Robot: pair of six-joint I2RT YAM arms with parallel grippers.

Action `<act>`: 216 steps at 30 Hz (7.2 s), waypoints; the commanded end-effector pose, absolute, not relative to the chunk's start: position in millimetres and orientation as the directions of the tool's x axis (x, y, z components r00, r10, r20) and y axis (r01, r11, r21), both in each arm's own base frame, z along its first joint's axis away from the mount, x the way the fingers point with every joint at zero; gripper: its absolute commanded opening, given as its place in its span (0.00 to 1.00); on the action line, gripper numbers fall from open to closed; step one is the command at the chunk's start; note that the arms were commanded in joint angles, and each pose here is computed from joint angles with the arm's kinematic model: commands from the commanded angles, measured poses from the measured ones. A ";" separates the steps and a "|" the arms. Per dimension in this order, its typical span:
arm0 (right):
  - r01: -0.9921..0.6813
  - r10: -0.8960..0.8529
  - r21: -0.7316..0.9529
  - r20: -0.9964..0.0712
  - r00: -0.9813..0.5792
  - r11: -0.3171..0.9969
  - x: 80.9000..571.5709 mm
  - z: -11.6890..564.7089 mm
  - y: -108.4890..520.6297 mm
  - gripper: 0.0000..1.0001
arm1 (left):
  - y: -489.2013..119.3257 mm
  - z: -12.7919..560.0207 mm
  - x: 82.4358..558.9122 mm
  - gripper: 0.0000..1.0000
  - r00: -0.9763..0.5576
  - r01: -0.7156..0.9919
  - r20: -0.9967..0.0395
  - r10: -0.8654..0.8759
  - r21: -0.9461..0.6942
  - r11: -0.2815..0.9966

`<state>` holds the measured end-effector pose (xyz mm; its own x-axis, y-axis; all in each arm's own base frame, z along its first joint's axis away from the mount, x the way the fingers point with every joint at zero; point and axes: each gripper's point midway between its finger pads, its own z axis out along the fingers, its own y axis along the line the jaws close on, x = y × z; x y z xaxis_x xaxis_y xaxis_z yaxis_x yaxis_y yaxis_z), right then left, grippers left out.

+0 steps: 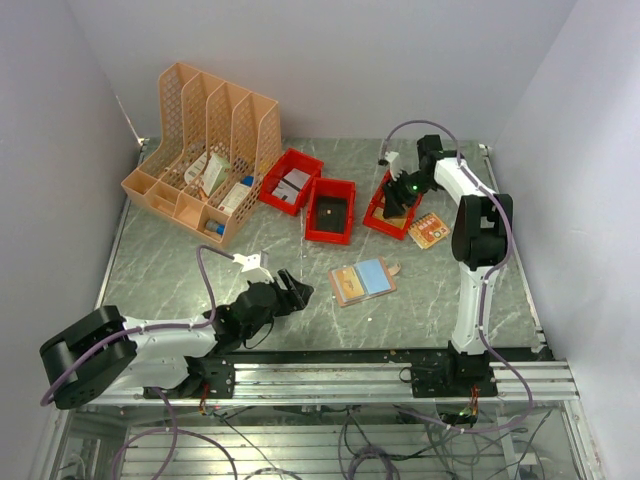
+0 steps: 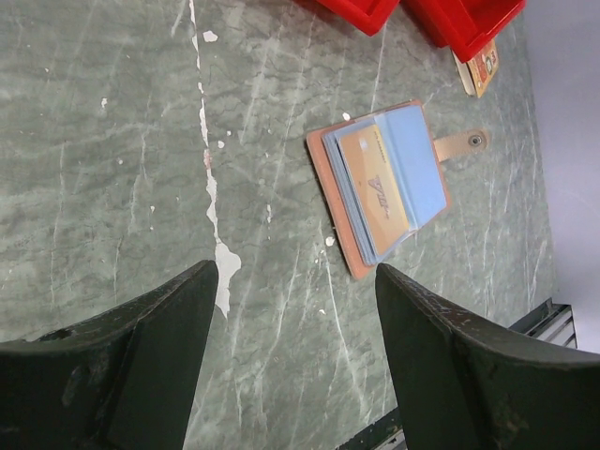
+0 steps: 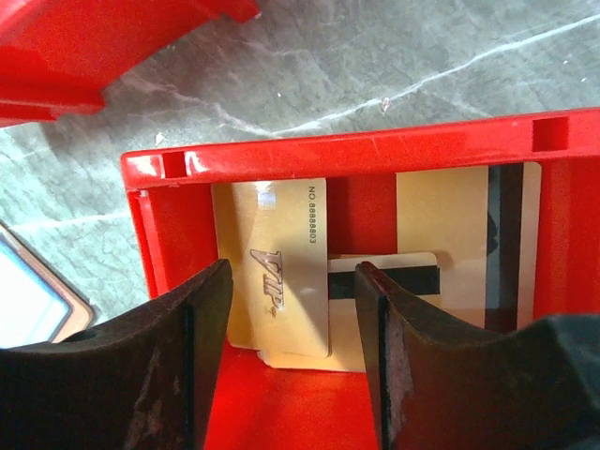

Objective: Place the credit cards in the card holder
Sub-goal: Pick up the credit card from the storage box.

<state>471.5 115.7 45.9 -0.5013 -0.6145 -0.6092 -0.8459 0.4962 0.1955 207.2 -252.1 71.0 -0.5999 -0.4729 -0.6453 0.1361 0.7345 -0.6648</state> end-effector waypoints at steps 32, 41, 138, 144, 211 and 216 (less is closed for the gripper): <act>-0.688 -0.364 0.469 -0.607 -0.707 0.554 437.6 61.1 158.7 0.11 | -264.2 84.6 216.5 0.79 -0.584 0.156 -0.650 -0.485 -0.677 0.720; -0.677 -0.348 0.516 -0.596 -0.724 0.524 422.3 73.2 163.4 0.11 | -263.1 85.0 216.6 0.79 -0.582 0.155 -0.651 -0.487 -0.677 0.720; -0.703 -0.470 0.448 -0.529 -0.707 0.552 388.4 55.5 154.2 0.18 | -451.5 23.9 369.9 0.32 -0.794 0.191 -0.510 -0.332 -0.726 0.661; -0.711 -0.467 0.452 -0.542 -0.699 0.539 385.7 61.3 156.1 0.15 | -450.4 24.3 369.9 0.32 -0.793 0.191 -0.511 -0.332 -0.726 0.660; -0.689 -0.498 0.334 -0.501 -0.708 0.644 431.8 32.5 139.8 0.12 | -449.3 24.4 370.8 0.32 -0.796 0.196 -0.511 -0.324 -0.725 0.660; -0.697 -0.515 0.353 -0.485 -0.706 0.624 424.2 26.0 143.6 0.13 | -450.5 25.1 371.6 0.32 -0.796 0.198 -0.511 -0.325 -0.727 0.658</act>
